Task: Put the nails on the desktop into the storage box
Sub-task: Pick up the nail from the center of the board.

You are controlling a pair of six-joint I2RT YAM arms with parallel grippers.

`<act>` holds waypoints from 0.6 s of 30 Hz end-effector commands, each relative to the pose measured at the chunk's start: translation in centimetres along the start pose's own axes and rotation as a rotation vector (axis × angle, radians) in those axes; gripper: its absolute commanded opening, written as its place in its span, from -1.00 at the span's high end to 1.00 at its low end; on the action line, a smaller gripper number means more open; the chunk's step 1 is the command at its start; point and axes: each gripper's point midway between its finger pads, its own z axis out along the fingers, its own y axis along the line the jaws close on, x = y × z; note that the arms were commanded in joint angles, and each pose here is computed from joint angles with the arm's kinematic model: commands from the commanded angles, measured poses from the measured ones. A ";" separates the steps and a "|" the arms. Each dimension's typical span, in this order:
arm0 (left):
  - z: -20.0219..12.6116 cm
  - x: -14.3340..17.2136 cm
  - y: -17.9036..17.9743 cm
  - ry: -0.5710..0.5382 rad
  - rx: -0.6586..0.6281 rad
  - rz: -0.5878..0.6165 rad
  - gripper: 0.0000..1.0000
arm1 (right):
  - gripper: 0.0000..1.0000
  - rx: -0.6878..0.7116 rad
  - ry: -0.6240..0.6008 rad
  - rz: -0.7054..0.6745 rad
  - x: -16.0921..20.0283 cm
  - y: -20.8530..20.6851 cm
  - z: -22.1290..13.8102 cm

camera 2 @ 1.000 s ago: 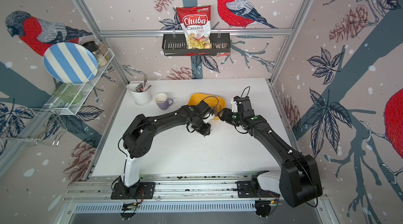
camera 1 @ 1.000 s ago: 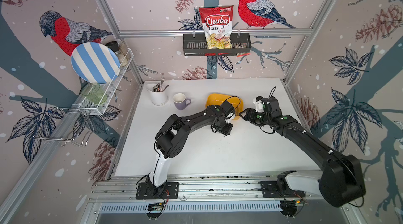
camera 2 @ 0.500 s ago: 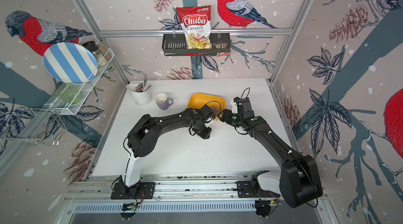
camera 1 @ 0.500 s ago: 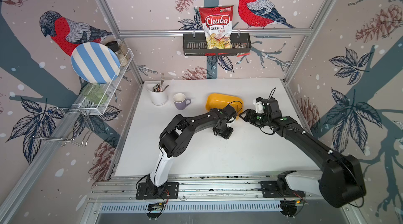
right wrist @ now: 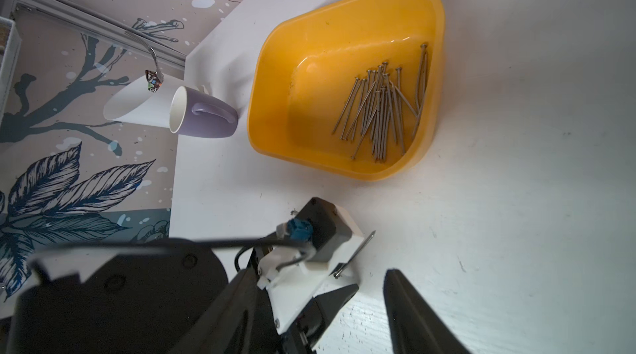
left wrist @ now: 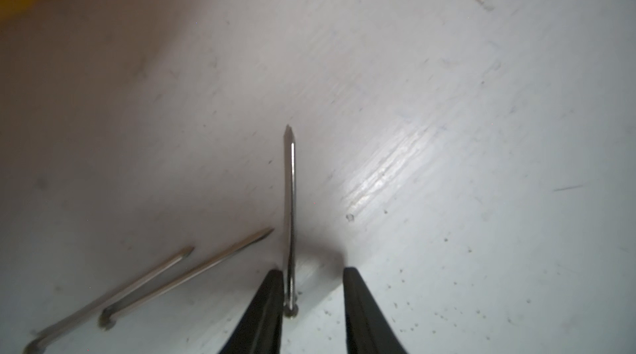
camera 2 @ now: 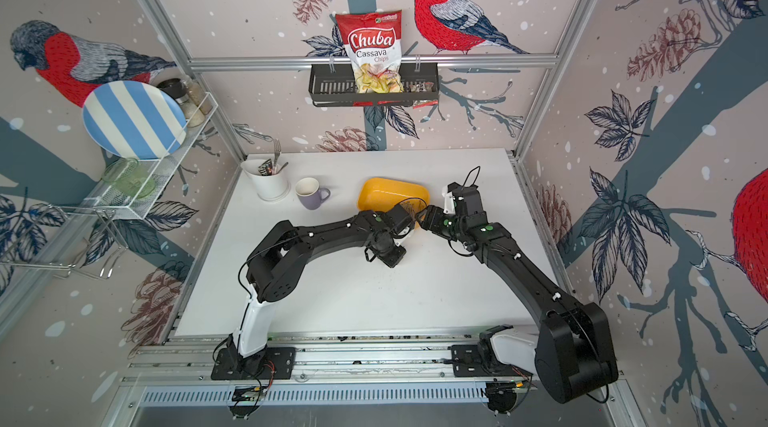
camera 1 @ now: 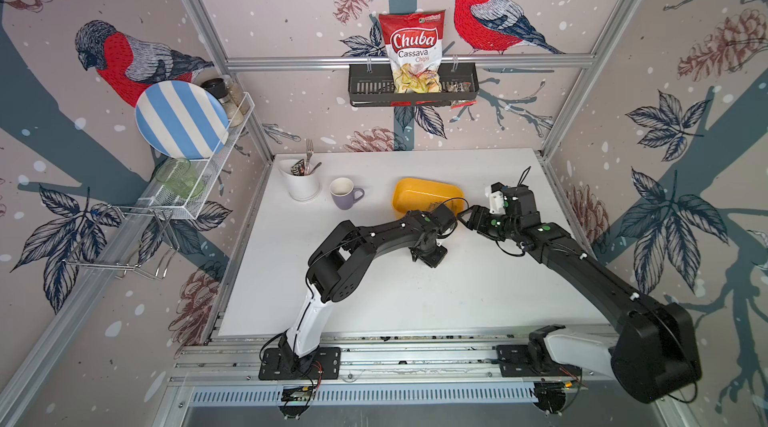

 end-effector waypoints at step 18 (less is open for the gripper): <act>3.6 6.4 -0.1 0.222 -0.089 0.082 1.00 | -0.26 0.000 -0.102 -0.014 -2.4 0.9 -1.4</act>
